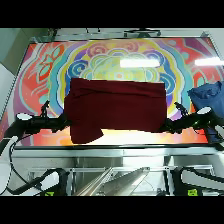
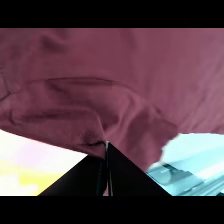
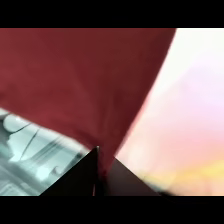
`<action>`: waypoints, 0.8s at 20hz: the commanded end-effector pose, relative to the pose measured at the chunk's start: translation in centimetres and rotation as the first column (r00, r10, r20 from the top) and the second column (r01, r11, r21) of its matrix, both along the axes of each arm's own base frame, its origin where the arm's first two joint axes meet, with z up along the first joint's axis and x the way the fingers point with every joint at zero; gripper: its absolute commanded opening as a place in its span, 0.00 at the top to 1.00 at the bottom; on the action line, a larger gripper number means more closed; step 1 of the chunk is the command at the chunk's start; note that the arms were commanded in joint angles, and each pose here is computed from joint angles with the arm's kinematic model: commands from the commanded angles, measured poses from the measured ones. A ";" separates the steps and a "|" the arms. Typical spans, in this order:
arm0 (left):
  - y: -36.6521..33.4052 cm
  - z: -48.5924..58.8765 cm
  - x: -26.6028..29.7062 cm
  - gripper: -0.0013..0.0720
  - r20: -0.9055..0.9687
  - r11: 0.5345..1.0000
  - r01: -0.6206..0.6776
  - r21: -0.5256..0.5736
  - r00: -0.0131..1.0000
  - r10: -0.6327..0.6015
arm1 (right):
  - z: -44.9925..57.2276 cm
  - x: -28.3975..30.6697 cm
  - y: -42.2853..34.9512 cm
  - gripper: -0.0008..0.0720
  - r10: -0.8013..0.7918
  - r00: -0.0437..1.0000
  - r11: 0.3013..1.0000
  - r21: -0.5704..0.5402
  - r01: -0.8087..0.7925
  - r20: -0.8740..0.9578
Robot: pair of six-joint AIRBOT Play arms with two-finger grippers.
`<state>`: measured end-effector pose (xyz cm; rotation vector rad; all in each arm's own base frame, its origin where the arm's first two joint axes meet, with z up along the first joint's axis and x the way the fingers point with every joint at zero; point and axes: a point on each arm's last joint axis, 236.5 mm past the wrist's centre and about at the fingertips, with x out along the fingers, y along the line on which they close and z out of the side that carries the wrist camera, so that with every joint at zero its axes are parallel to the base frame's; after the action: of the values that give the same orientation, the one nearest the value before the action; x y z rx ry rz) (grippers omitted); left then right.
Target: Fold the shirts.
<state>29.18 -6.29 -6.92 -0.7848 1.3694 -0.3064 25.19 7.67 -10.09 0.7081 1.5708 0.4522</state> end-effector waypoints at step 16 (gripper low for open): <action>-1.0 12.0 8.2 0.94 0.335 0.985 0.142 0.099 0.927 -0.167 | 11.0 10.7 -1.0 0.97 -0.301 0.881 0.943 0.251 0.218 0.365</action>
<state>34.10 -6.90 2.61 -0.5865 1.1779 -0.4595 31.60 5.43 -2.53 0.8842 1.1998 0.4709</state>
